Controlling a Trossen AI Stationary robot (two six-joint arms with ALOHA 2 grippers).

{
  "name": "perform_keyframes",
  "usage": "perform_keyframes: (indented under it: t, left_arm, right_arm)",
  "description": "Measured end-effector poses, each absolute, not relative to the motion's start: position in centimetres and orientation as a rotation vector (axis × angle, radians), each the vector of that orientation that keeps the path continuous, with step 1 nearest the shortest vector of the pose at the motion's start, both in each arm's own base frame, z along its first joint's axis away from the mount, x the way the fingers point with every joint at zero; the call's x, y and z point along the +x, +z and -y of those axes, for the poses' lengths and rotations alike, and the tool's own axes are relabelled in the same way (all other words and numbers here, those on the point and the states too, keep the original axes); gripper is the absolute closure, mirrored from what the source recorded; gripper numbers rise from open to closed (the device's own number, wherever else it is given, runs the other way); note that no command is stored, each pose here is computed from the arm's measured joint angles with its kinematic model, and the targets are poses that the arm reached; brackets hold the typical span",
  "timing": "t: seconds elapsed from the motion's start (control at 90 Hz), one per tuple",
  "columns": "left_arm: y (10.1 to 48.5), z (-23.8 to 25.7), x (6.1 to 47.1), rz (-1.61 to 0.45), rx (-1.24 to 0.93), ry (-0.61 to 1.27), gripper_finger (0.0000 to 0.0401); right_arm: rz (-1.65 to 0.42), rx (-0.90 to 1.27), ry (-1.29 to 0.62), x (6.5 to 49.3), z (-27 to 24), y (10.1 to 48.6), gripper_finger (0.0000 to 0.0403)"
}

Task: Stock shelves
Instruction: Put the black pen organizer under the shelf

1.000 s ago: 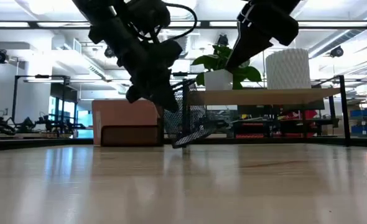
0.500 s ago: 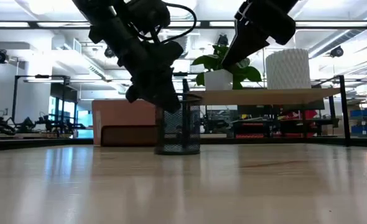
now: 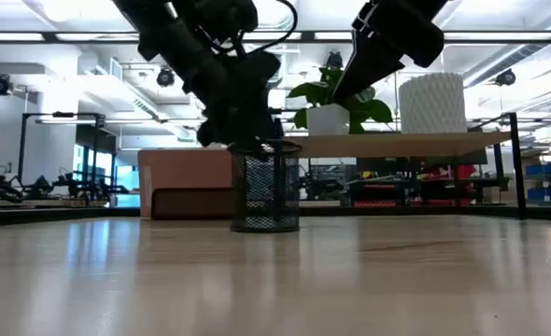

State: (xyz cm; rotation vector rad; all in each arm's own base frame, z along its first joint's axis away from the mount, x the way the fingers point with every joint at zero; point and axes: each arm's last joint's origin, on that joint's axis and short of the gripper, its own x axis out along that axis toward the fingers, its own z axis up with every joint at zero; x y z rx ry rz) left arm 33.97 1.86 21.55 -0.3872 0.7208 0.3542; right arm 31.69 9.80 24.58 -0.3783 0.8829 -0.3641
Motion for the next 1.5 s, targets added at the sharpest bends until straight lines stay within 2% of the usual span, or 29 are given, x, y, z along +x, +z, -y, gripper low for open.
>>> perform_keyframes:
  t: [0.233,0.389,0.7,1.089,1.289,1.5]
  left_arm:
    - [26.1,-0.4,33.0,-0.732,-0.314,0.29,0.017]
    - [27.4,2.5,31.7,-0.763,-0.268,0.203,0.0166]
    - [27.2,8.7,29.5,-0.811,-0.157,0.089,0.018]
    - [24.7,10.3,27.5,-0.898,-0.148,0.223,0.0165]
    - [22.0,9.7,26.9,-0.873,-0.107,0.315,0.0149]
    - [19.7,8.8,27.1,-0.772,-0.108,0.295,0.0137]
  right_arm:
    - [-0.883,-0.379,-0.364,31.7,-9.8,24.6,0.0391]
    - [-0.884,-0.378,-0.365,31.7,-9.8,24.5,0.0391]
    - [-0.877,-0.367,-0.367,31.7,-9.8,24.1,0.0391]
    - [-0.88,-0.322,-0.384,31.5,-9.7,23.6,0.0389]
    - [-0.878,-0.263,-0.41,31.3,-9.7,23.2,0.0352]
    - [-0.873,-0.168,-0.433,31.2,-9.7,22.9,0.0291]
